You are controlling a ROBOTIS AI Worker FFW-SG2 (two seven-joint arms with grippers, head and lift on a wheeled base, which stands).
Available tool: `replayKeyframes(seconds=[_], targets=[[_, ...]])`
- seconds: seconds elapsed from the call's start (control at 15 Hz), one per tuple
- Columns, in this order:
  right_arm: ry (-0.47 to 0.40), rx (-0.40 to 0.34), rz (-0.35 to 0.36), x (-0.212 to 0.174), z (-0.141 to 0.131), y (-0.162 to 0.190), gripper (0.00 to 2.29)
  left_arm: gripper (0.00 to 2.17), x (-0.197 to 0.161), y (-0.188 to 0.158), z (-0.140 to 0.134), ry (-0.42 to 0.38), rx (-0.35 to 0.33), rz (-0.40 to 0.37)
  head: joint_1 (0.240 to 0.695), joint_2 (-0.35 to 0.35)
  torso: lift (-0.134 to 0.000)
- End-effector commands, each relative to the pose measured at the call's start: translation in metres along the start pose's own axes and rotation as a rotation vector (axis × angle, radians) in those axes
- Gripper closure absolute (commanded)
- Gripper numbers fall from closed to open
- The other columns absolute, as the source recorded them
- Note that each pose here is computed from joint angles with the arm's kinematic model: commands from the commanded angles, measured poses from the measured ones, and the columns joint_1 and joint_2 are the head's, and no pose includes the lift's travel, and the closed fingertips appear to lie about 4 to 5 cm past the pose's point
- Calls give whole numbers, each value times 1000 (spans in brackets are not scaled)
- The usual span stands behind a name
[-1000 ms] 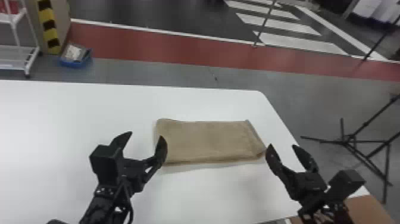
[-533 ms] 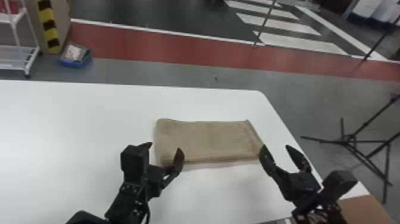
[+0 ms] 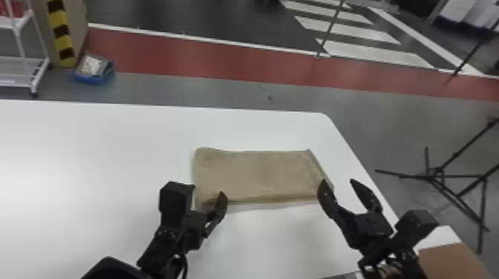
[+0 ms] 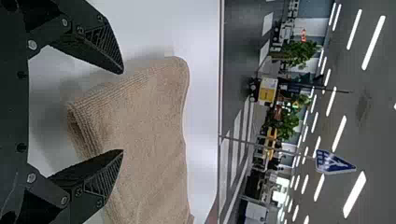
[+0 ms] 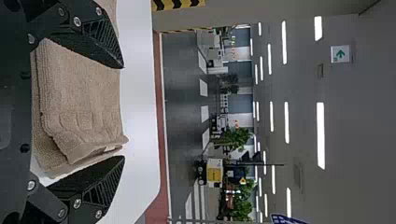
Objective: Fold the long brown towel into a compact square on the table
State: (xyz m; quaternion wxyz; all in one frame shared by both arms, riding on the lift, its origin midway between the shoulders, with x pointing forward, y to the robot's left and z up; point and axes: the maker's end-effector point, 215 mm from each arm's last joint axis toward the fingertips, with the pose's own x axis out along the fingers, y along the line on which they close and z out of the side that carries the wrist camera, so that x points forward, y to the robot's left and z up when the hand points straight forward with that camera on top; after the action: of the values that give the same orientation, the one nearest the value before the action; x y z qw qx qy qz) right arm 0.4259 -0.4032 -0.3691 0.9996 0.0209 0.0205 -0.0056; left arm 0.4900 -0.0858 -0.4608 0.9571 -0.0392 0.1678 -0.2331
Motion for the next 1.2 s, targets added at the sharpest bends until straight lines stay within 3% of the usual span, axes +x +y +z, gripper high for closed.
replayKeyframes(seconds=[0.0, 0.27, 0.33, 0.47, 0.53, 0.87, 1.13], targets=[[0, -2, 3, 3, 0, 2, 221, 586, 0, 3, -7, 24, 5, 6, 695, -350, -115], [3, 2, 4, 7, -3, 3, 221, 603, 0, 10, -9, 30, 9, 16, 695, -350, -115], [1, 3, 4, 8, -2, 2, 221, 724, -1, 10, -8, 28, 12, 16, 695, -350, -115], [1, 5, 5, 9, -3, 3, 221, 1585, -2, 17, -7, 26, 5, 34, 695, -350, -115], [-1, 8, 6, 10, -2, 4, 221, 1831, -3, 19, -6, 25, 4, 35, 695, -350, -115], [-1, 14, 7, 12, -3, 7, 221, 1831, -10, 36, 9, 5, -14, 57, 695, -350, -115], [-9, 17, 23, 19, -1, 18, 221, 1831, -51, 104, 15, -10, -22, 159, 695, -350, -115]])
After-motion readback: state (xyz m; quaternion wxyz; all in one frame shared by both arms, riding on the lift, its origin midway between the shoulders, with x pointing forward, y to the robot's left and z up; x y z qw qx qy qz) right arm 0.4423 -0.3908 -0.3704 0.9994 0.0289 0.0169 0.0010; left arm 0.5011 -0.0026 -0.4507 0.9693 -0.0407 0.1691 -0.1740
